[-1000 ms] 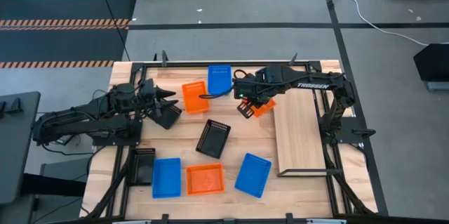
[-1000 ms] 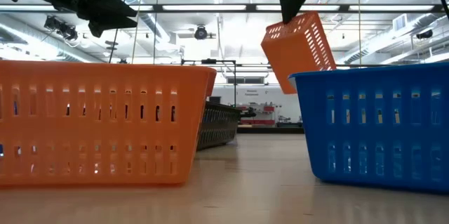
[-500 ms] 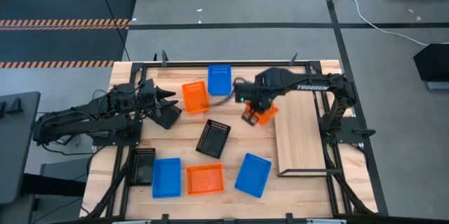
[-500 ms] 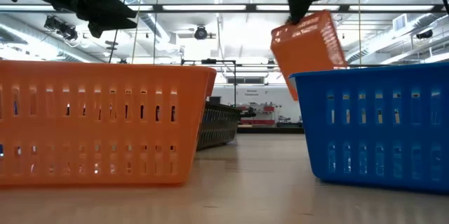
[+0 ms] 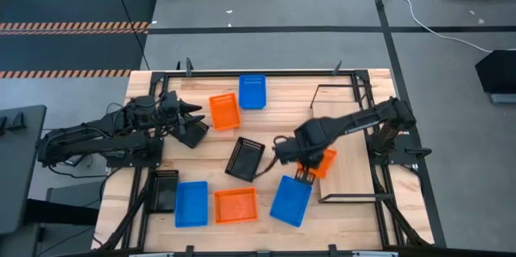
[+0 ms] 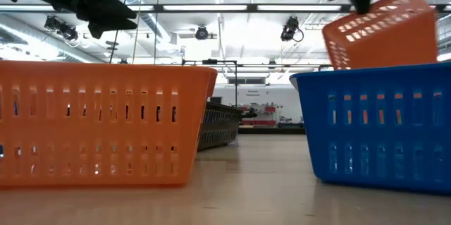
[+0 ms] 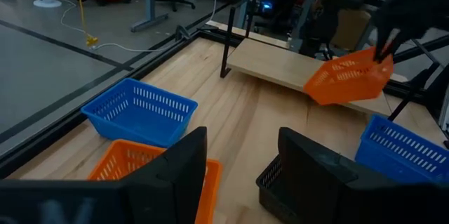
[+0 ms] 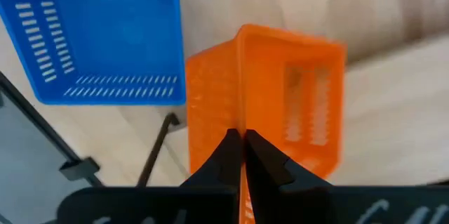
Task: Stack baskets on shelf by color
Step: Put the right orange bin on the shelf
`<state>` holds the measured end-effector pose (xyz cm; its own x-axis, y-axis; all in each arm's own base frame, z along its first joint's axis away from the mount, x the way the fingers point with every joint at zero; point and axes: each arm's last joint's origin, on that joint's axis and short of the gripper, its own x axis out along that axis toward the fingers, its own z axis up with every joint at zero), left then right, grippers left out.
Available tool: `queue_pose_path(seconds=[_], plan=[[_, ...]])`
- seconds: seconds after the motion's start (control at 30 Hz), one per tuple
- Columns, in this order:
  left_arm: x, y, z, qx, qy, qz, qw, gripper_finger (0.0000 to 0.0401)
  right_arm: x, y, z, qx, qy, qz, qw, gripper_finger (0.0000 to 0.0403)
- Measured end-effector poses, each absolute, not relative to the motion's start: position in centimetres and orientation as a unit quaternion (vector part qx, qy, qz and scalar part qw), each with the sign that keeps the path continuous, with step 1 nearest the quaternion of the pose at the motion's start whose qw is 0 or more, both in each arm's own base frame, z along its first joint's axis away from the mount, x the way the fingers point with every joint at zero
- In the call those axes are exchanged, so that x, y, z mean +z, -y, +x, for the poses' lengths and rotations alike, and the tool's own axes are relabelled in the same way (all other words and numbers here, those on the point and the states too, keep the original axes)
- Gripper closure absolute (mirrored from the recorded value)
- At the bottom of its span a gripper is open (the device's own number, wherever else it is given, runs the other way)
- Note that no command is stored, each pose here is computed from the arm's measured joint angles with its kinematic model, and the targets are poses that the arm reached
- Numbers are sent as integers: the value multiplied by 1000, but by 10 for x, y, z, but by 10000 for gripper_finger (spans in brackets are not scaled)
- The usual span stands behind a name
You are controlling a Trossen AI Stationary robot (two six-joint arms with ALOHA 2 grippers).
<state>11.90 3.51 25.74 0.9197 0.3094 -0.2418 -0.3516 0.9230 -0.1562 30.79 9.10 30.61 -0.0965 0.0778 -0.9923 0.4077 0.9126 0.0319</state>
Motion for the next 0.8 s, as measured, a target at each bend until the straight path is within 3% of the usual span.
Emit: queue_pose_path(seconds=[0.2,0.43,0.57,0.8], plan=[[257,-35,119,170,-111,-102,974,218,299,-113,298,-209,-731,248,600,389],[254,-34,118,169,-122,-113,971,218,286,-125,289,-257,-732,256,576,375],[254,-31,119,157,-123,-117,973,217,276,-123,286,-279,-735,252,564,350],[254,-23,121,125,-125,-128,976,216,267,-115,286,-318,-715,205,588,279]])
